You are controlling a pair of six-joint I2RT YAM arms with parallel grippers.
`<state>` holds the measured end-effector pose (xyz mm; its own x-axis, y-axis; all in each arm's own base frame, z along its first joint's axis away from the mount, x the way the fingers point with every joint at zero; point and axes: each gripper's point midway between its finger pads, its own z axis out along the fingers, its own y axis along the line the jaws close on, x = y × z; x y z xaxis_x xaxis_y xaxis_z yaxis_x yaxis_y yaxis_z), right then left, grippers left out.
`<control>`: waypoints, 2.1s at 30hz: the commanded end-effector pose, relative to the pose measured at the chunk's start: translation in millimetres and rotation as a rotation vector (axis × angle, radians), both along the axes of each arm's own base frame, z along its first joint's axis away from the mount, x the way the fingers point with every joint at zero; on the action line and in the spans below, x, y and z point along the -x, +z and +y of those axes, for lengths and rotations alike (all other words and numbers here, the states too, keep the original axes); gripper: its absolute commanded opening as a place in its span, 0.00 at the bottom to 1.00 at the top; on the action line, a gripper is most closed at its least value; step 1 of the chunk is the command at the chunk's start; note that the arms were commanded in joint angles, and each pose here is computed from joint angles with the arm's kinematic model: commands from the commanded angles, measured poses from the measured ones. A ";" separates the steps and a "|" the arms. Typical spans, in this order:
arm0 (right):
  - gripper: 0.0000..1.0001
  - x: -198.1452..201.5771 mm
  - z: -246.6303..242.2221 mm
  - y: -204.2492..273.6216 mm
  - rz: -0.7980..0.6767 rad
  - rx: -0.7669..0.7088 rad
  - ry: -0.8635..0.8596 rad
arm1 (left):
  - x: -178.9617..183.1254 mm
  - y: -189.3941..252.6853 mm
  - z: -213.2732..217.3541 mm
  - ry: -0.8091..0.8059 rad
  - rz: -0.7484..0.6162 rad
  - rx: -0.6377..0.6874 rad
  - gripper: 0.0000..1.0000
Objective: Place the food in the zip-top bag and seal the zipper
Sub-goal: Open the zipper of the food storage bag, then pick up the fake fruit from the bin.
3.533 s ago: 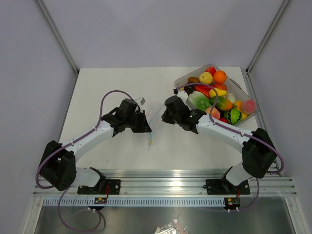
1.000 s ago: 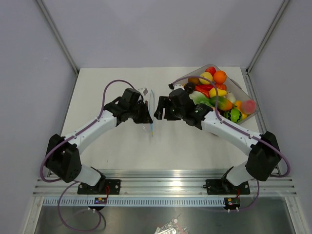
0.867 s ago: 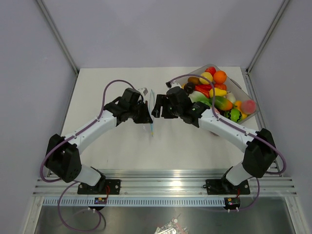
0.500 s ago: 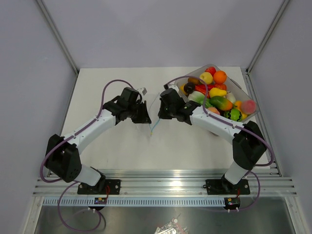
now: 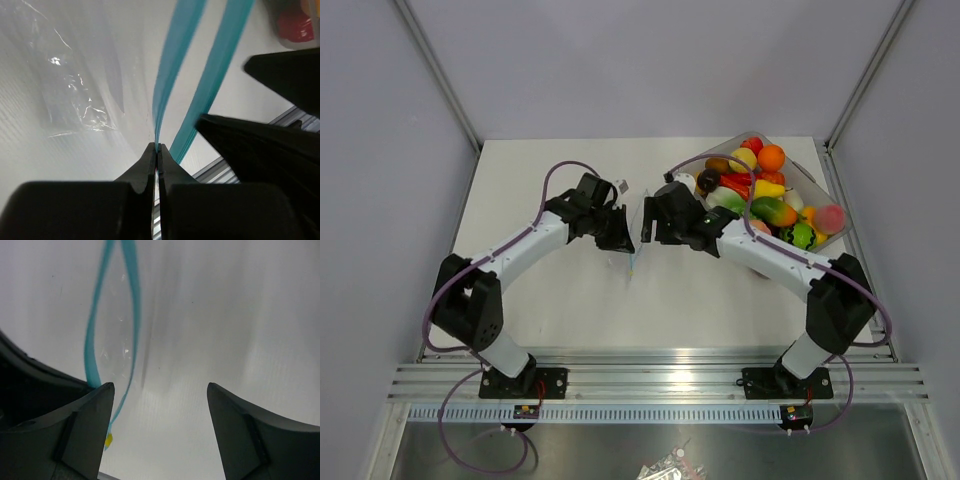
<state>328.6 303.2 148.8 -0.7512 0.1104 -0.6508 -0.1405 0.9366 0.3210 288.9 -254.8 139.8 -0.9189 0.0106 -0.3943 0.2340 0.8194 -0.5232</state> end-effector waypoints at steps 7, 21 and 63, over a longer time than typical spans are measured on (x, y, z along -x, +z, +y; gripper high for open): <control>0.87 1.0 -143.6 67.4 -0.111 0.000 -0.316 | -12.7 -4.0 -14.8 -0.035 0.016 0.035 0.00; 0.99 5.2 -260.5 16.7 0.036 0.026 -0.589 | -17.6 -7.4 -37.8 -0.058 0.040 0.035 0.00; 0.49 -23.2 -252.0 -38.3 0.126 0.012 -0.526 | -15.5 0.5 -59.1 -0.095 0.032 0.049 0.00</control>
